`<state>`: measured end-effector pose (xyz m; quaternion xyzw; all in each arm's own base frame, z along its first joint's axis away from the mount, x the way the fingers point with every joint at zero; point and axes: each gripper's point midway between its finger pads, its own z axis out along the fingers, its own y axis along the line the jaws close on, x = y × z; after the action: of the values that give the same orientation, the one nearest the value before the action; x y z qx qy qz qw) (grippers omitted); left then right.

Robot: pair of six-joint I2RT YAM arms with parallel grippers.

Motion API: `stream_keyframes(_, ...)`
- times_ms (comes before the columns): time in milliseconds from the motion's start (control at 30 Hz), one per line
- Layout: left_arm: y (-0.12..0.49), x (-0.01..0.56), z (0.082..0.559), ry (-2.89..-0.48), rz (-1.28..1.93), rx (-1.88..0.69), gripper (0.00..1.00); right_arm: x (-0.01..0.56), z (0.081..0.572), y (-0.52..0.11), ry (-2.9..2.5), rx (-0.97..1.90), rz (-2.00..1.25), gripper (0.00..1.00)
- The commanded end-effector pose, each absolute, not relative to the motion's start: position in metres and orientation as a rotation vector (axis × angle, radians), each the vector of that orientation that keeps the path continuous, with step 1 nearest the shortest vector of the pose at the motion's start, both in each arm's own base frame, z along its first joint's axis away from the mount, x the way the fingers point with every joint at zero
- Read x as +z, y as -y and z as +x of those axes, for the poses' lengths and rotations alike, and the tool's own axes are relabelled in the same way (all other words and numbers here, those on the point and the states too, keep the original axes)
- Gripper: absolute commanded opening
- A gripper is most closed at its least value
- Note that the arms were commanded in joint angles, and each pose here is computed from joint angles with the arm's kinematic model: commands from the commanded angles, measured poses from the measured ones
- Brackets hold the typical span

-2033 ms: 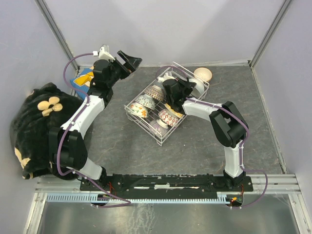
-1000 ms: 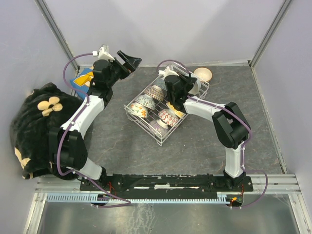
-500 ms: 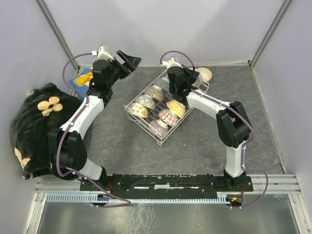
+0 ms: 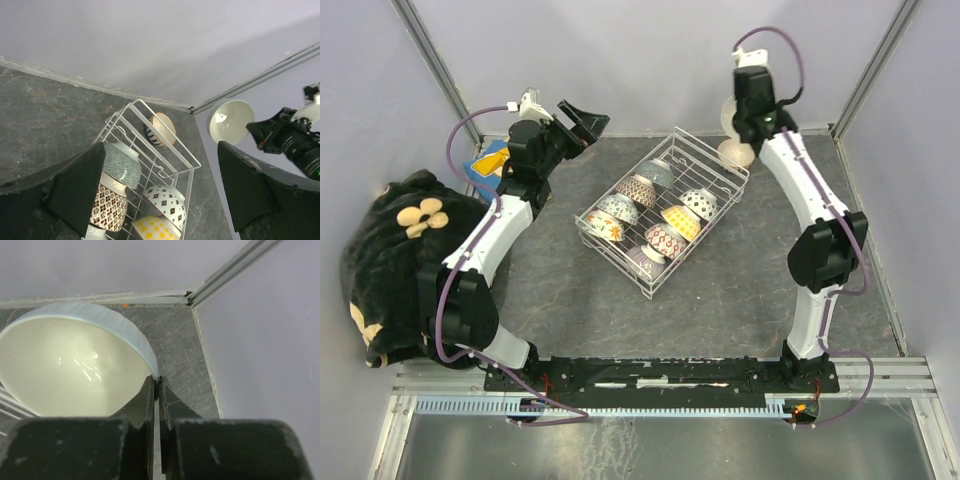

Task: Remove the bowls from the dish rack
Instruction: Pick up the bowl from the dish rack, then place the bowl at the corner of the board.

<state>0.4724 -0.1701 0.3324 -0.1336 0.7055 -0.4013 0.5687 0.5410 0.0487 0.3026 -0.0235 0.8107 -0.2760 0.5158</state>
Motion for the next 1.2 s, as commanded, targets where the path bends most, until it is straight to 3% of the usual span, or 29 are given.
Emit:
stream_keyframes(0,0.169,0.368,0.475,-1.573,-0.306,-0.977,0.99,0.327,0.546,-0.024,-1.965,-0.442,0.146,0.01)
stream_keyframes(467,0.172,0.358,0.483,-1.598,-0.314,-0.984,0.99,0.232,0.558,0.093,-2.197,-0.084,0.605,0.01)
stream_keyframes(1167,0.172,0.351,0.485,-1.617,-0.322,-0.971,0.99,0.148,0.587,0.117,-2.288,0.067,0.745,0.01)
